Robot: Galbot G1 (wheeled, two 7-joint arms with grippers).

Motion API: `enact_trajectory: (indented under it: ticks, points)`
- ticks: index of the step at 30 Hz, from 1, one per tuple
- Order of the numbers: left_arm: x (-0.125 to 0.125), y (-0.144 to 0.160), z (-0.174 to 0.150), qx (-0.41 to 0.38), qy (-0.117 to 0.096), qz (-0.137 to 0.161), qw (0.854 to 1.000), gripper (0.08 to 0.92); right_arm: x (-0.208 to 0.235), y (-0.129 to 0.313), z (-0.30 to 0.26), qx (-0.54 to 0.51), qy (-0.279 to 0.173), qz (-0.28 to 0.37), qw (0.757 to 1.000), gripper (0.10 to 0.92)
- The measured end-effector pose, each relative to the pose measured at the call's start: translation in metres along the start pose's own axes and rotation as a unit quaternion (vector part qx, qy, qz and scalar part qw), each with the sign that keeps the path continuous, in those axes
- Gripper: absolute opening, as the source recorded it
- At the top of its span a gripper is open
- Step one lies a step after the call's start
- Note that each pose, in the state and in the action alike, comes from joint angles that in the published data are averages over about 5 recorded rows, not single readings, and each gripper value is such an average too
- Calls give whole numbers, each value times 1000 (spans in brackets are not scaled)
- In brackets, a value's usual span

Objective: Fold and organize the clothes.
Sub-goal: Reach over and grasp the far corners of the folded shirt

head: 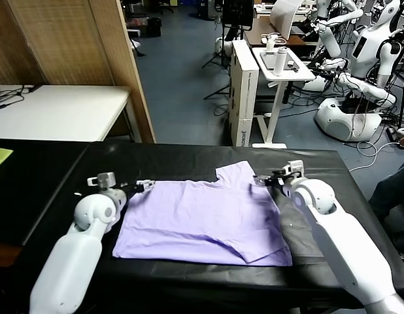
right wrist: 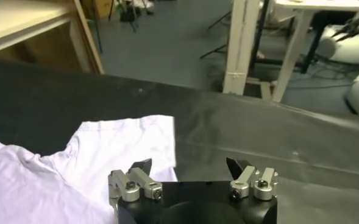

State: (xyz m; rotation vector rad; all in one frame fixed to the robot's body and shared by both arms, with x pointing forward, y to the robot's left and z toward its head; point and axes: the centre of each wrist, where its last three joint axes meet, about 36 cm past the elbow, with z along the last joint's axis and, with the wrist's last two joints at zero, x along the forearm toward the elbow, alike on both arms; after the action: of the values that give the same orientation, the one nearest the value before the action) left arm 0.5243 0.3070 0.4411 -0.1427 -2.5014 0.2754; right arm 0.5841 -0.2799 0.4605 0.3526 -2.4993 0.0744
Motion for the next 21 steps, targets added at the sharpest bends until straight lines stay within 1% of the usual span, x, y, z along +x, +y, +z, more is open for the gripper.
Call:
enact_trajectory:
  ticks: [7,13,16,21]
  points:
    - [-6,6,-1,2,5,-7,1000,907,-10,1,3,-5,3,-1,1000,907]
    - [-10,9,-3,2,-4,-14,1000,907,-14,4,6,-5,7,-5,1000,902]
    - [-11,11,-3,2,-6,-16,1000,907,-15,5,7,-5,8,-6,1000,871]
    - [-13,13,0,2,-5,-18,1000,894,-16,6,8,-4,10,-6,1000,762]
